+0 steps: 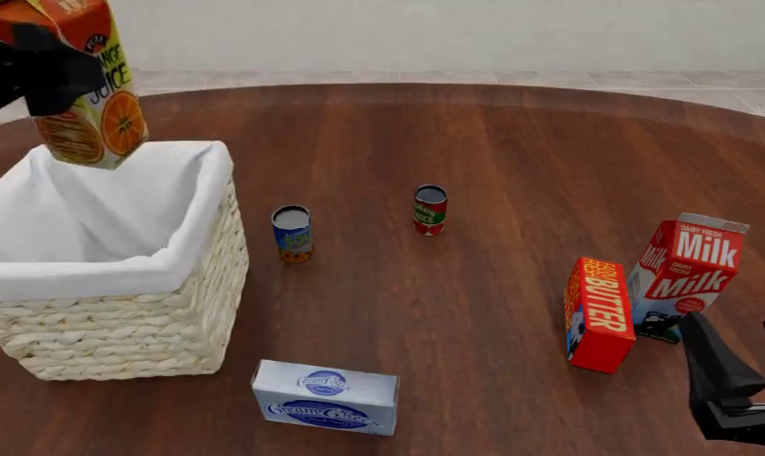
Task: Pick up the orange juice, and put it in the basket.
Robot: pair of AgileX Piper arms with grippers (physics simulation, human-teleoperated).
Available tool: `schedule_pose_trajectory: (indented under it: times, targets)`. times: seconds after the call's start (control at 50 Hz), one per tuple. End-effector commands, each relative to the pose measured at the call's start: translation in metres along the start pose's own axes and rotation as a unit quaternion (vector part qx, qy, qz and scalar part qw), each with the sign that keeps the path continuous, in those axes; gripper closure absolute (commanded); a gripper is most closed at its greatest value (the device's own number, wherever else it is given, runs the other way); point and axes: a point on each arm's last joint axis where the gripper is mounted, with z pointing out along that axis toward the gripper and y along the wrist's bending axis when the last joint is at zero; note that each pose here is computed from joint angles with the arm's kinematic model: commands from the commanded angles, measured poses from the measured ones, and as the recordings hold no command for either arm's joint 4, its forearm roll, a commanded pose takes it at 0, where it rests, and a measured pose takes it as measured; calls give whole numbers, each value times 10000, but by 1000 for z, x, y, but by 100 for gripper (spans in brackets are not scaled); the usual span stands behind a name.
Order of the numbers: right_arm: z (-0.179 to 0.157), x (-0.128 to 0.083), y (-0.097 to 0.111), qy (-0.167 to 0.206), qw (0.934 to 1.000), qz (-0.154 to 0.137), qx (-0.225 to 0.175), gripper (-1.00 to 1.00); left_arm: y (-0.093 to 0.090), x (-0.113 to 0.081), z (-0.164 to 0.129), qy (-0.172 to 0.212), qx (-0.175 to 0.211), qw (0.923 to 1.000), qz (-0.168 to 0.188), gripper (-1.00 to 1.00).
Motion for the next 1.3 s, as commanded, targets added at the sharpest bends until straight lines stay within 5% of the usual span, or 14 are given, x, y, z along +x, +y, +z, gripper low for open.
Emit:
schedule_pose_trajectory:
  times: [0.02,0.78,1.3]
  targets:
    - [0,0,0,7,10000,-10,-6,-100,22,9,18,54,-452,9989,-51,100]
    - [2,0,0,51,10000,-47,-26,-100,47,74,54,508,-857,9942,-397,100]
    - [3,1,1,85,9999,-64,-67,-100,54,81,65,562,-952,9930,-412,100]
